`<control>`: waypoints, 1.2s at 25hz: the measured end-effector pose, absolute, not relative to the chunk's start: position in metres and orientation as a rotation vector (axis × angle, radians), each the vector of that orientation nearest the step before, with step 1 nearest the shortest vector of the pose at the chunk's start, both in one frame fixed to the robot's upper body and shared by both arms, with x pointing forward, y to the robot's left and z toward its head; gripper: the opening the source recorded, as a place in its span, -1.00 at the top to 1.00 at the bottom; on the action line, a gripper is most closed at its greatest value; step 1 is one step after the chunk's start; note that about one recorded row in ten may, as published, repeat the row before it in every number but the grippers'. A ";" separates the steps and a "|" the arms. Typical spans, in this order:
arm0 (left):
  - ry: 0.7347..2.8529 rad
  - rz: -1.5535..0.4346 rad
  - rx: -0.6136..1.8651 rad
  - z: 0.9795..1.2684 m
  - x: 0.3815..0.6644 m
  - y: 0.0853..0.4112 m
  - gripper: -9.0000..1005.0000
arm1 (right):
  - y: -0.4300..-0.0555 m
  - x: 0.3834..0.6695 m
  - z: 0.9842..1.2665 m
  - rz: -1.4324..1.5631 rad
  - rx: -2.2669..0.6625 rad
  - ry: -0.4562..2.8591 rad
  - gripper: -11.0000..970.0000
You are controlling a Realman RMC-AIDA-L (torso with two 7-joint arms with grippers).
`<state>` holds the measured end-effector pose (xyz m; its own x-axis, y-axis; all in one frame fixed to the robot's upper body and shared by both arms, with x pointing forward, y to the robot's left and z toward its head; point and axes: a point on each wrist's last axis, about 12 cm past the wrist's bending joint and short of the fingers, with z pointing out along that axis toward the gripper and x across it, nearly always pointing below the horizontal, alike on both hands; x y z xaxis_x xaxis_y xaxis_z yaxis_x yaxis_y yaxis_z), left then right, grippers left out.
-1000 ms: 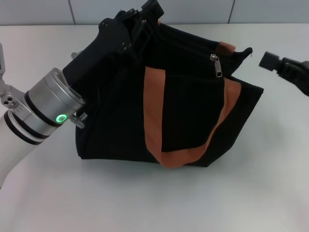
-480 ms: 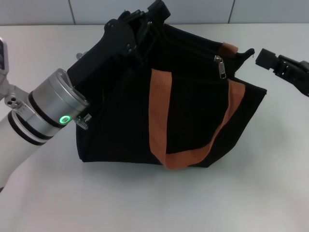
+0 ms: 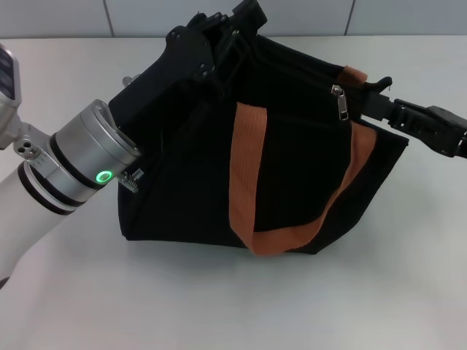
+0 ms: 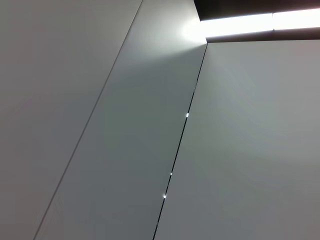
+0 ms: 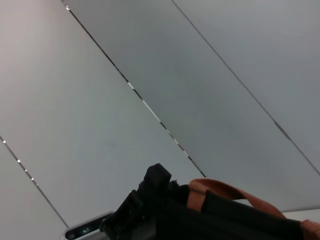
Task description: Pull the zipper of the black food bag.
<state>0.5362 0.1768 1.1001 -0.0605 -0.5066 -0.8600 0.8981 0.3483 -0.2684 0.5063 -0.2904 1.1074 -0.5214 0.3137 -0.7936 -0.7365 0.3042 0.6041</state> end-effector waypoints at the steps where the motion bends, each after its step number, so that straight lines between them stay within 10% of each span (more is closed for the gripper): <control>1: 1.120 -1.213 0.449 1.100 0.536 0.177 0.95 | -0.290 0.506 1.107 1.398 -0.388 1.630 0.61; 30: 1.114 -1.202 0.453 1.102 0.539 0.175 0.95 | -0.282 0.522 1.106 1.445 -0.330 1.728 0.48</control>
